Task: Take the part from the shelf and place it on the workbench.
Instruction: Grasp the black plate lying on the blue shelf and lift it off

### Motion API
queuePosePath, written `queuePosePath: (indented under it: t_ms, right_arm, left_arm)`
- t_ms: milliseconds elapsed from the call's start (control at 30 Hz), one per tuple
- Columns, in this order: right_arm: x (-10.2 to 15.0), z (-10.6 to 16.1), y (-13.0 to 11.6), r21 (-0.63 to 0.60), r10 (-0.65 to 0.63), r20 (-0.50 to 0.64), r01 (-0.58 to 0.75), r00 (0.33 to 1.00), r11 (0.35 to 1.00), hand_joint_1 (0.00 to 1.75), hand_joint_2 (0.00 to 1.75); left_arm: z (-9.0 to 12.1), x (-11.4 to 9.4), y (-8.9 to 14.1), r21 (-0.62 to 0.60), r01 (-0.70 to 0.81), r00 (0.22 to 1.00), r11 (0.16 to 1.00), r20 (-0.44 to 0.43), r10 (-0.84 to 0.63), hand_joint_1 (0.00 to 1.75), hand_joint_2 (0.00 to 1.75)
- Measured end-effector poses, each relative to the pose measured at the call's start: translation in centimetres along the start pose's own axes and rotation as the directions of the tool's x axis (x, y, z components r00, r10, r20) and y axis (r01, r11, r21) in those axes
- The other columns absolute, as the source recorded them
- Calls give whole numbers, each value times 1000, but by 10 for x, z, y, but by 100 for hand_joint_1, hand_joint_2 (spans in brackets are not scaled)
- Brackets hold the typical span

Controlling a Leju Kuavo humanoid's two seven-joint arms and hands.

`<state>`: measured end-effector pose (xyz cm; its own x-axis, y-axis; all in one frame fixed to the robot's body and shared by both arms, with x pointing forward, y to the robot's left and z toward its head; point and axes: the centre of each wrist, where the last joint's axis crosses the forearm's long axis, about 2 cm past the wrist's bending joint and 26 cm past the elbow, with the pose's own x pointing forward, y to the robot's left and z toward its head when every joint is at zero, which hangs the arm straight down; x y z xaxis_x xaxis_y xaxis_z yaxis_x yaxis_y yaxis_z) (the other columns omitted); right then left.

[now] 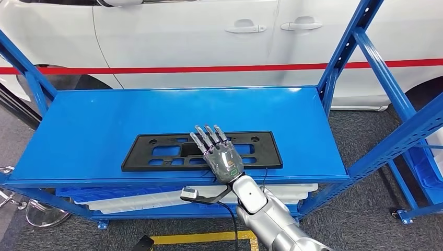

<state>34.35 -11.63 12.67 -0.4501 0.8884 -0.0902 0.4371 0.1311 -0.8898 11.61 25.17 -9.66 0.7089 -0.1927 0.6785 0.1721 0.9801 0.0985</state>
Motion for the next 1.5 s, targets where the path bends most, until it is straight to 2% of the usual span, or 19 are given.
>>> queuePosePath:
  t_ms: [167, 200, 300, 333, 1500]
  right_arm:
    - [0, 0, 0, 0, 0, 2, 0, 1000, 1000, 0, 175]
    - [0, 0, 0, 0, 0, 2, 0, 1000, 1000, 31, 175]
    - [0, 0, 0, 0, 0, 2, 0, 1000, 1000, 161, 175]
    - [0, 0, 0, 0, 0, 2, 0, 1000, 1000, 174, 175]
    - [-3, 11, -2, -16, -18, 7, 19, 1000, 1000, 175, 175]
  left_arm:
    - [-1, 1, 2, 8, 1, 1000, 1000, 4, -1, 0, 0]
    - [-1, 1, 2, 8, 1, 1000, 1000, 4, -1, 0, 0]
    - [0, 0, 2, 7, 0, 1000, 1000, 1, 0, 0, 0]
    - [0, 0, 2, 7, 0, 1000, 1000, 1, 0, 0, 0]
    - [-2, 3, 1, 37, -17, 999, 999, 46, 15, 0, 0]
